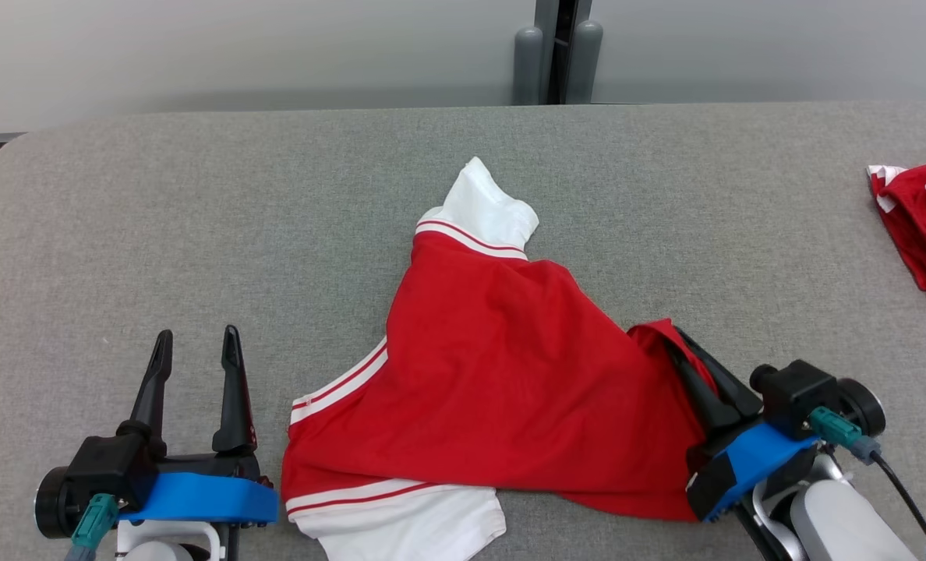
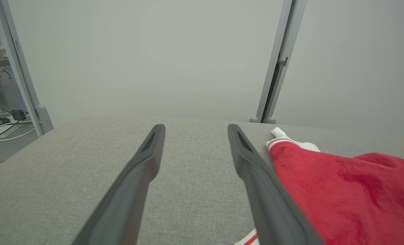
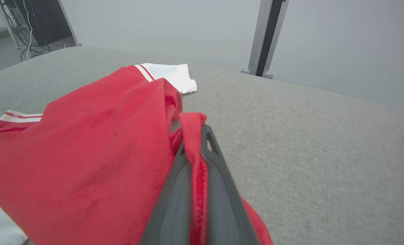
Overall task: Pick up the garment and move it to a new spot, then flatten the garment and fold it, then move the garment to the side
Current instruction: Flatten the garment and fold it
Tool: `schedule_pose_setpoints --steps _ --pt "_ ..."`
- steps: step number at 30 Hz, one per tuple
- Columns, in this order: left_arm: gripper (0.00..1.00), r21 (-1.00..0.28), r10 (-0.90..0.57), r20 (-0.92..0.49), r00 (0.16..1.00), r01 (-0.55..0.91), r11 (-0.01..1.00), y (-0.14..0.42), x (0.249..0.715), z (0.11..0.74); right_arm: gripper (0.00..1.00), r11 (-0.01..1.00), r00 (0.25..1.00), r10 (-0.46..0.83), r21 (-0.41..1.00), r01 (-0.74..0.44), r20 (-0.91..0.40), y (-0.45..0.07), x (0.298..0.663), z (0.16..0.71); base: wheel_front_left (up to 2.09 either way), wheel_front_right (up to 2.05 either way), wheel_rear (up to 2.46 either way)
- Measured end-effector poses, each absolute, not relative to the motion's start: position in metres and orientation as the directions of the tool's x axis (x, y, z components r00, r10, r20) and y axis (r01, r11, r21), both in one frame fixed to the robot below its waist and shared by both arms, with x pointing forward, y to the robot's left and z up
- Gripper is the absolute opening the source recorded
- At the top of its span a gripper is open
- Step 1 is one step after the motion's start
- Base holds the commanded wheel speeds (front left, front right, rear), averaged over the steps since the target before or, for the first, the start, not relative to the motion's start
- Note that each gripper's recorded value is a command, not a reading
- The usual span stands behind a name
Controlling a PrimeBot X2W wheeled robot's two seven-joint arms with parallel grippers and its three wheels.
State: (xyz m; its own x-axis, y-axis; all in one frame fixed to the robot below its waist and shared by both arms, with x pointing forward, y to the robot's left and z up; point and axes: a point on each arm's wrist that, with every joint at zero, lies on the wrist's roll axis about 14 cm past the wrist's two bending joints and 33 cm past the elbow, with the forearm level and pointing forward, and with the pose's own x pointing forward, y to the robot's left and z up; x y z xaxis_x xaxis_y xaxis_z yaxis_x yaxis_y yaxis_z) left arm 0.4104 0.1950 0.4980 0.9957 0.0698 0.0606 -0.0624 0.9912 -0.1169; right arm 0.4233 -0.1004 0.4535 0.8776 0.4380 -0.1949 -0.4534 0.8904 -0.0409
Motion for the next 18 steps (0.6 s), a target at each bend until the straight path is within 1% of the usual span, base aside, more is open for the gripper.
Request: schedule_pose_setpoints --steps 4,8,11,18 --pt "1.0 -0.116 0.06 0.06 0.996 -0.053 0.992 0.192 0.413 0.497 0.0 0.892 0.892 0.444 -0.052 -0.449 -0.084 -0.095 0.437 0.49 0.0 0.0 0.0" --pt "1.0 -0.113 0.047 0.057 0.997 -0.04 0.993 0.189 0.415 0.496 0.0 0.891 0.894 0.449 -0.073 -0.449 -0.017 -0.089 0.458 0.516 0.0 0.0 0.0" --pt "1.0 -0.114 0.05 0.059 0.997 -0.042 0.993 0.19 0.417 0.496 0.0 0.885 0.888 0.459 -0.08 -0.458 -0.003 -0.08 0.474 0.524 0.0 0.0 0.0" --pt "1.0 -0.117 0.076 0.05 0.996 -0.07 0.991 0.2 0.417 0.494 0.0 0.876 0.882 0.469 -0.106 -0.47 -0.039 -0.071 0.513 0.515 0.0 0.0 0.0"
